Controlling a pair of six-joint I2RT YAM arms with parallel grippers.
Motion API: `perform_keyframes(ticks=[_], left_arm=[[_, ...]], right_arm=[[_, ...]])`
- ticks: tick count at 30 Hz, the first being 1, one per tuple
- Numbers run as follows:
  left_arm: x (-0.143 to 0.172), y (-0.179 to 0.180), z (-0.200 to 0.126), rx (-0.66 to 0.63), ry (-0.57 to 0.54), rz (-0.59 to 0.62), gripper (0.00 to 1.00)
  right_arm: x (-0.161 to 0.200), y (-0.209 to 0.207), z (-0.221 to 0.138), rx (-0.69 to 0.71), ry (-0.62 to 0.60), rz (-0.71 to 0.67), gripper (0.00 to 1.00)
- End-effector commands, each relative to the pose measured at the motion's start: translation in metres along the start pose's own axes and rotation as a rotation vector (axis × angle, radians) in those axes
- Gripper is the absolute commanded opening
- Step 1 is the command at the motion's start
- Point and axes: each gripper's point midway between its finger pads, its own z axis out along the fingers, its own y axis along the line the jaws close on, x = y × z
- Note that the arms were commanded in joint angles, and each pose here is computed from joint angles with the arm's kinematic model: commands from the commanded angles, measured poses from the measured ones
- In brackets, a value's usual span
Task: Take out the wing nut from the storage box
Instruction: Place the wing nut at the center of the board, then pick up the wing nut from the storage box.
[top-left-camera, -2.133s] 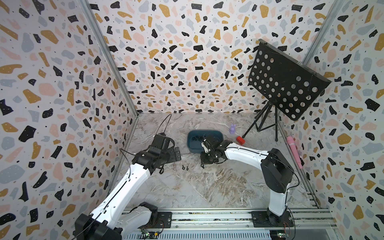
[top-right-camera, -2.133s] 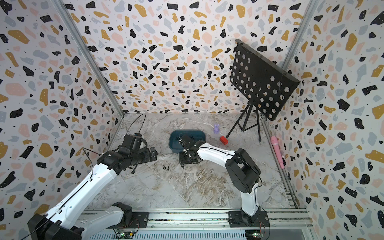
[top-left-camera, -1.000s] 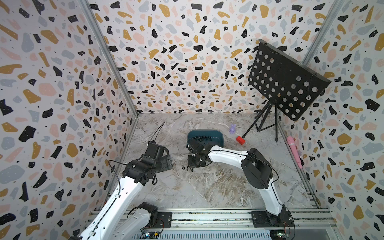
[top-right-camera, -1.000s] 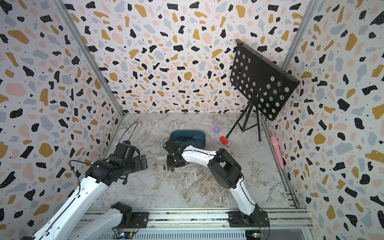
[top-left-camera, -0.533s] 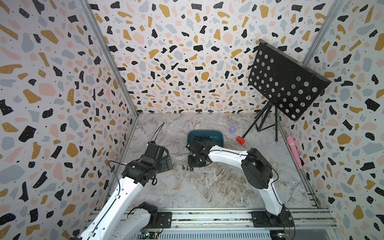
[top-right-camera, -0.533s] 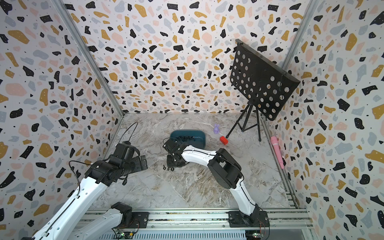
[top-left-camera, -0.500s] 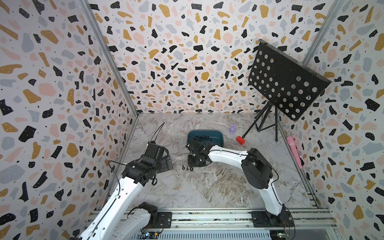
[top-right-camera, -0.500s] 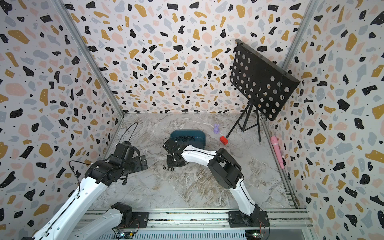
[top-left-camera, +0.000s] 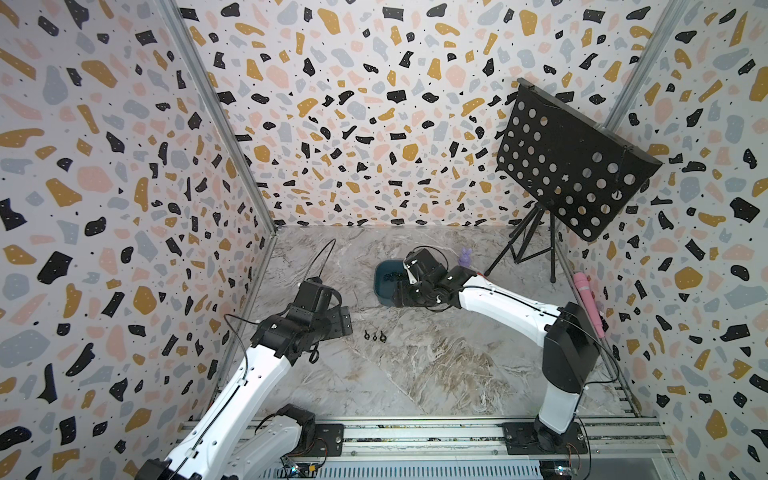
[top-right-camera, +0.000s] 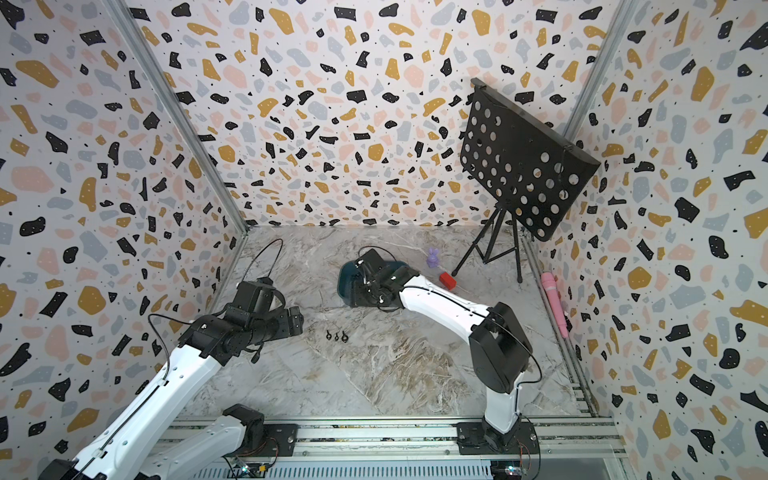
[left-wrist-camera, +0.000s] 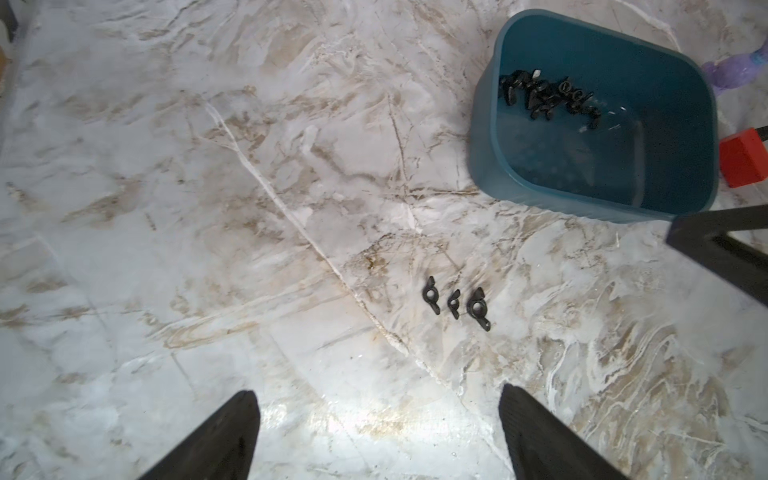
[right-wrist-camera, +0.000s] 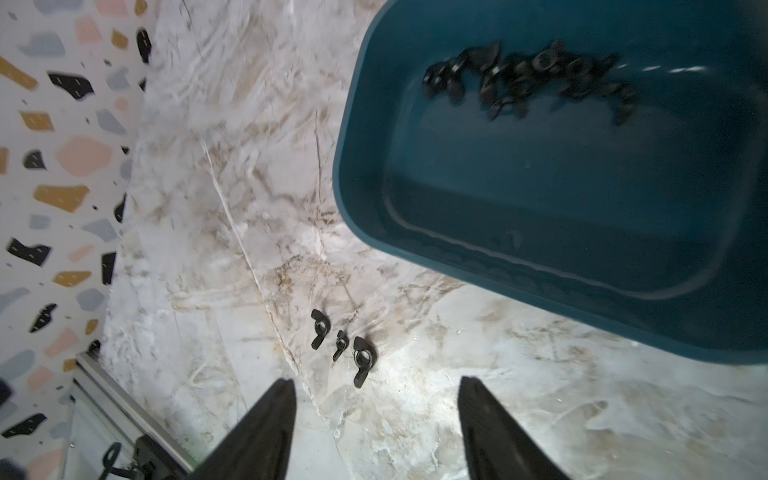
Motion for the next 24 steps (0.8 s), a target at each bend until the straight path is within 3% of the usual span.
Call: perform_keyframes(ticks=[1, 5, 7, 14, 24], left_arm=[[-0.018, -0.024, 0.006, 0.103, -0.030, 0.012, 0.89], [-0.025, -0.038, 0.021, 0.129, 0.002, 0.016, 0.84], [-0.030, -0.044, 0.030, 0.138, 0.021, 0.020, 0.80], [-0.053, -0.074, 0.062, 0.150, 0.060, 0.077, 0.66], [-0.088, -0.129, 0.128, 0.124, 0.083, 0.319, 0.47]], right_arm=[[-0.003, -0.022, -0.025, 0.049, -0.034, -0.053, 0.78], [-0.007, -0.048, -0.047, 0.090, -0.066, -0.055, 0.88], [-0.008, -0.061, -0.056, 0.103, -0.076, -0.046, 1.00], [-0.008, -0.095, -0.079, 0.137, -0.102, -0.011, 1.00], [-0.006, -0.129, -0.099, 0.168, -0.114, 0.044, 1.00]])
